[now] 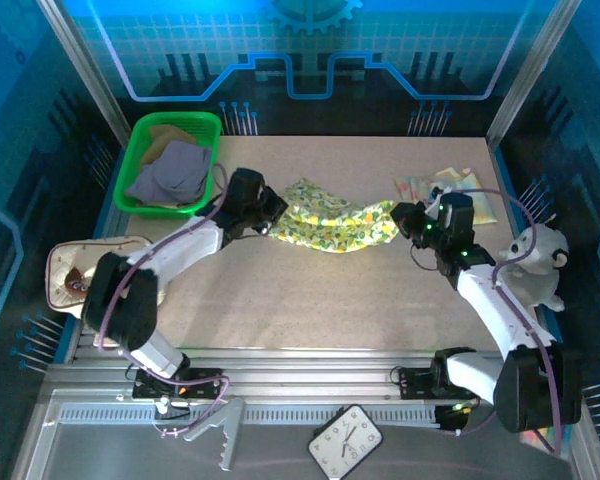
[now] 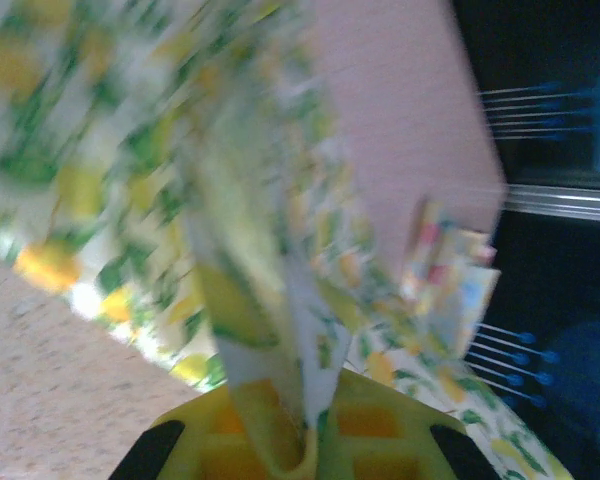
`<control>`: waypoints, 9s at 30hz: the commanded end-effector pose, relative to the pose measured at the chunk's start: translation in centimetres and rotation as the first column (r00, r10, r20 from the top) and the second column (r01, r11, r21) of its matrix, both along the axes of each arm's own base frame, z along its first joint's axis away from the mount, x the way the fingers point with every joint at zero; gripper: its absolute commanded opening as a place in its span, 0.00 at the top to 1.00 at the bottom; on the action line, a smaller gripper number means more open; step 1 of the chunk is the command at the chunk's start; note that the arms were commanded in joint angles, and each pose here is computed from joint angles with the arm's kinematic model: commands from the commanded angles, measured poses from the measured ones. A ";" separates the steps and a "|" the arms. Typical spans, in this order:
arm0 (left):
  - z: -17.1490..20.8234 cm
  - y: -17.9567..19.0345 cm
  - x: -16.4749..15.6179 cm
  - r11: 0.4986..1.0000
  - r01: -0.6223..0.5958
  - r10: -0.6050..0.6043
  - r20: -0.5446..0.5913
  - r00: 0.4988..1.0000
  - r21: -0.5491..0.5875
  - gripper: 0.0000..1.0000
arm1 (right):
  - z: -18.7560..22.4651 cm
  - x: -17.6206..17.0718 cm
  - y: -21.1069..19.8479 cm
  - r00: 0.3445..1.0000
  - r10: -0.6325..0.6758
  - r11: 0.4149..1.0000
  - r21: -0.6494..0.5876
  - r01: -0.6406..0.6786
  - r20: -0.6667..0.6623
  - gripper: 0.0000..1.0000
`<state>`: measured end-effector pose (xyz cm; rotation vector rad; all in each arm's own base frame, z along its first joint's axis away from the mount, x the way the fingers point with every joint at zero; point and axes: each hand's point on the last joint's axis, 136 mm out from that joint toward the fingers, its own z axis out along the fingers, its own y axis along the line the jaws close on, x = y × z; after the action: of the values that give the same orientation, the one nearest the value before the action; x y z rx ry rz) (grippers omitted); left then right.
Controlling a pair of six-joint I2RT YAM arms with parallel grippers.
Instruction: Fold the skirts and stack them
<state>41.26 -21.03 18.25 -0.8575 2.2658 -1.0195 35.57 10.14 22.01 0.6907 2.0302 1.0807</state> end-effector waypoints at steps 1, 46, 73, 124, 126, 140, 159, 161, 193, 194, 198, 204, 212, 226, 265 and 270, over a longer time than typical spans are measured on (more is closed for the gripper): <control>10.8 2.2 0.0 0.983 0.033 -0.084 0.279 0.957 0.182 1.00 | 9.7 0.9 0.0 0.970 0.026 1.000 0.006 -0.029 0.242 1.00; 28.5 7.7 -19.8 0.948 0.123 -0.308 0.749 0.587 0.294 1.00 | 21.2 -13.7 7.0 0.671 0.392 0.918 -0.312 -0.244 0.629 1.00; -1.1 4.7 14.0 0.787 0.002 -0.206 0.258 0.944 0.617 1.00 | -8.9 12.7 3.9 0.984 0.180 0.919 -0.357 -0.169 -0.004 1.00; -4.9 0.2 27.0 0.989 0.108 -0.129 0.240 0.962 0.100 0.01 | -10.3 27.5 7.4 0.974 0.169 0.955 -0.221 -0.200 -0.149 0.00; -2.5 0.2 25.3 0.984 0.128 -0.155 0.243 0.958 0.123 0.01 | -8.4 25.6 7.5 0.970 0.198 0.942 -0.247 -0.229 -0.143 0.00; -5.1 3.9 3.4 0.999 0.035 -0.031 -0.118 0.993 0.037 0.01 | -9.9 6.5 4.8 0.908 0.222 0.933 -0.192 -0.303 -0.355 0.00; -16.1 3.7 1.9 0.945 0.173 -0.060 -0.373 0.926 0.276 0.01 | -19.3 5.2 6.2 0.824 0.220 0.927 -0.152 -0.343 -0.521 0.00; -17.0 3.9 2.9 0.947 0.184 -0.072 -0.382 0.922 0.265 0.01 | -19.4 5.6 6.2 0.834 0.217 0.930 -0.152 -0.335 -0.508 0.00; -13.1 8.8 -11.4 0.993 -0.029 0.077 -0.433 0.898 0.116 0.18 | -17.7 -3.5 0.6 0.843 -0.011 0.983 -0.159 -0.089 -0.538 0.20; -13.5 8.7 -11.5 0.994 -0.037 0.077 -0.432 0.899 0.100 0.20 | -18.0 -3.5 0.6 0.844 -0.017 0.984 -0.160 -0.081 -0.536 0.20; -13.9 7.7 -10.9 0.998 -0.019 0.043 -0.431 0.901 0.060 0.30 | -18.4 -3.1 1.2 0.850 0.013 0.987 -0.131 -0.096 -0.527 0.22; -14.5 6.3 -9.8 0.999 0.014 0.007 -0.432 0.902 0.046 0.40 | -18.0 -2.3 2.1 0.876 0.055 0.990 -0.089 -0.111 -0.479 0.28; -15.5 6.1 -9.4 0.998 0.004 0.024 -0.451 0.892 0.062 0.58 | -18.8 -2.8 1.5 0.872 0.017 0.987 -0.130 -0.092 -0.490 0.45; -16.7 6.6 -10.7 0.996 0.007 0.034 -0.477 0.878 0.085 0.68 | -20.0 -3.6 1.9 0.868 0.040 0.987 -0.115 -0.111 -0.496 0.71; 0.0 9.7 2.1 0.960 -0.031 0.041 -0.030 0.999 0.278 1.00 | -8.7 5.9 0.3 0.959 0.035 0.962 -0.250 -0.108 -0.280 0.99; -1.8 9.6 2.7 0.967 -0.008 0.032 -0.089 0.996 0.256 1.00 | -10.8 6.6 0.5 0.942 0.052 0.968 -0.215 -0.129 -0.330 1.00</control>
<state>43.37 -12.30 16.22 -0.8320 2.3981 -0.6811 41.89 11.65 11.85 0.6651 2.4272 0.8207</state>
